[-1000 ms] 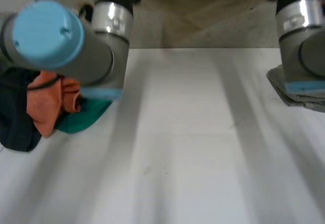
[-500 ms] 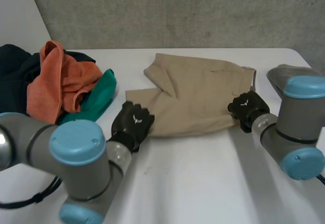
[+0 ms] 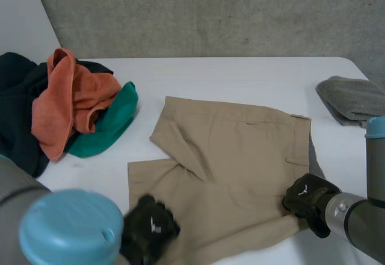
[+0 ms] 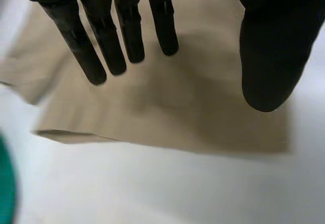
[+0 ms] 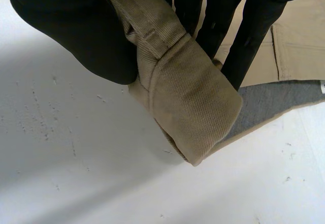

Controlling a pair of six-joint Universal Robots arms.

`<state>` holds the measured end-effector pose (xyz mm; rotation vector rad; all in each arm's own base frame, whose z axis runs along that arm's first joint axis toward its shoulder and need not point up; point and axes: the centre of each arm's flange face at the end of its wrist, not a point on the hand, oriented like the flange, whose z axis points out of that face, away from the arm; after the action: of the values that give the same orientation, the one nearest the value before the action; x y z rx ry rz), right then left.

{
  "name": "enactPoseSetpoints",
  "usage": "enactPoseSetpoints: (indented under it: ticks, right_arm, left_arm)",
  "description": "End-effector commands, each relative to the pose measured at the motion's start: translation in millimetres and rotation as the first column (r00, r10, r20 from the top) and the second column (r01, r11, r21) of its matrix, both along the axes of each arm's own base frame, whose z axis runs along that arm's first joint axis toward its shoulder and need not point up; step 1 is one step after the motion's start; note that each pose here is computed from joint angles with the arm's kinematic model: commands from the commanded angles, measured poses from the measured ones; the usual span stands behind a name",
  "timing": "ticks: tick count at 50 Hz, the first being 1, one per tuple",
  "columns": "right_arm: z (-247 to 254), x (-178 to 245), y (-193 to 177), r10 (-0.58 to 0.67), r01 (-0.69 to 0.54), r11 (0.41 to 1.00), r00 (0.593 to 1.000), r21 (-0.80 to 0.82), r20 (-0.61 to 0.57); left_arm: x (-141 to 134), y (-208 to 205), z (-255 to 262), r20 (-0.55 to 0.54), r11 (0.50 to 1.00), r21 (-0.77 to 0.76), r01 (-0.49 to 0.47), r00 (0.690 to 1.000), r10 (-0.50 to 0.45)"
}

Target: Fold the laundry.

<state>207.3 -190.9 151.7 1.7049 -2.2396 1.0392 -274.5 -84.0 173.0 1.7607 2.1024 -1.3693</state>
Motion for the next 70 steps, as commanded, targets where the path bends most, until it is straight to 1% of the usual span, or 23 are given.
enactPoseSetpoints:
  ticks: [1, 2, 5, 6, 9, 14, 16, 17, 20, 25, 29, 33, 40, 49, 53, 54, 58, 64, 70]
  right_arm:
    - [-1.9, 0.2, -0.5, -0.004, 0.005, 0.999, 1.0, -0.037, 0.02]
    - [-2.1, 0.1, -0.4, -0.004, 0.005, 0.999, 1.0, -0.04, 0.021]
    - [-1.5, 1.4, -2.0, 0.0, 0.002, 0.998, 0.999, -0.056, 0.034]
    - [-1.5, 1.9, -2.6, 0.001, 0.001, 0.998, 0.999, -0.061, 0.039]
    - [-1.3, 3.6, -4.8, -0.006, 0.01, 0.997, 0.998, -0.072, 0.066]
    - [-2.1, 4.7, -6.8, -0.023, 0.03, 0.997, 0.995, -0.076, 0.094]
    - [-2.3, 4.8, -7.4, -0.024, 0.032, 0.996, 0.995, -0.081, 0.098]
    - [-2.3, 4.9, -7.6, -0.024, 0.032, 0.996, 0.995, -0.083, 0.099]
    - [-3.2, 5.1, -8.1, -0.025, 0.034, 0.996, 0.994, -0.088, 0.102]
    - [-5.7, 5.2, -7.2, -0.026, 0.035, 0.995, 0.994, -0.09, 0.106]
    - [-7.7, 4.9, -7.5, -0.027, 0.037, 0.995, 0.994, -0.095, 0.108]
    - [-9.4, 4.7, -8.2, -0.028, 0.039, 0.995, 0.994, -0.096, 0.108]
    - [-9.2, 4.9, -8.1, -0.027, 0.038, 0.994, 0.994, -0.101, 0.109]
    - [-9.7, 4.9, -8.1, -0.027, 0.038, 0.994, 0.994, -0.104, 0.11]
    - [-10.5, 4.5, -6.7, -0.027, 0.038, 0.994, 0.994, -0.099, 0.109]
    - [-10.5, 4.5, -6.7, -0.027, 0.038, 0.994, 0.994, -0.099, 0.109]
    - [-10.8, 4.4, -6.4, -0.028, 0.038, 0.994, 0.994, -0.098, 0.108]
    - [-10.4, 4.4, -6.4, -0.029, 0.039, 0.994, 0.994, -0.099, 0.11]
    - [-10.3, 4.2, -6.1, -0.031, 0.042, 0.994, 0.994, -0.099, 0.11]
  left_arm:
    - [-12.5, -54.9, 38.4, -0.202, 0.976, -0.172, -0.13, 0.975, 0.094]
    - [-15.1, -65.5, 43.4, -0.239, 0.969, -0.196, -0.15, 0.966, 0.101]
    - [-21.2, -81.7, 50.6, -0.301, 0.96, -0.225, -0.164, 0.949, 0.092]
    - [-25.6, -92.9, 49.0, -0.325, 0.96, -0.23, -0.16, 0.942, 0.079]
    - [-33.0, -112.4, 36.2, -0.346, 0.967, -0.213, -0.139, 0.937, 0.058]
    - [-45.3, -160.8, 11.9, -0.396, 0.98, -0.182, -0.078, 0.918, -0.001]
    - [-49.0, -174.4, 2.6, -0.402, 0.983, -0.169, -0.066, 0.916, -0.007]
    - [-52.3, -187.9, -7.9, -0.404, 0.987, -0.153, -0.056, 0.915, -0.01]
    - [-57.0, -204.9, -22.2, -0.409, 0.99, -0.138, -0.042, 0.912, -0.018]
    - [-63.1, -234.3, -33.8, -0.45, 0.991, -0.132, -0.038, 0.893, -0.026]
    - [-67.3, -239.1, -41.2, -0.468, 0.993, -0.11, -0.028, 0.883, -0.027]
    - [-68.6, -238.9, -45.9, -0.473, 0.995, -0.098, -0.011, 0.88, -0.037]
    - [-67.1, -236.2, -57.8, -0.455, 0.997, -0.072, -0.008, 0.89, -0.026]
    - [-62.8, -231.7, -56.9, -0.441, 0.998, -0.051, -0.02, 0.897, -0.004]
    - [-55.4, -225.5, -49.8, -0.418, 0.996, -0.048, -0.075, 0.907, 0.049]
    - [-49.8, -223.2, -42.7, -0.41, 0.992, -0.057, -0.111, 0.909, 0.078]
    - [-40.1, -212.5, -37.1, -0.384, 0.985, -0.057, -0.161, 0.914, 0.127]
    - [-35.7, -198.3, -40.5, -0.349, 0.983, -0.045, -0.18, 0.924, 0.153]
    - [-28.4, -197.3, -45.0, -0.312, 0.974, -0.051, -0.222, 0.93, 0.196]
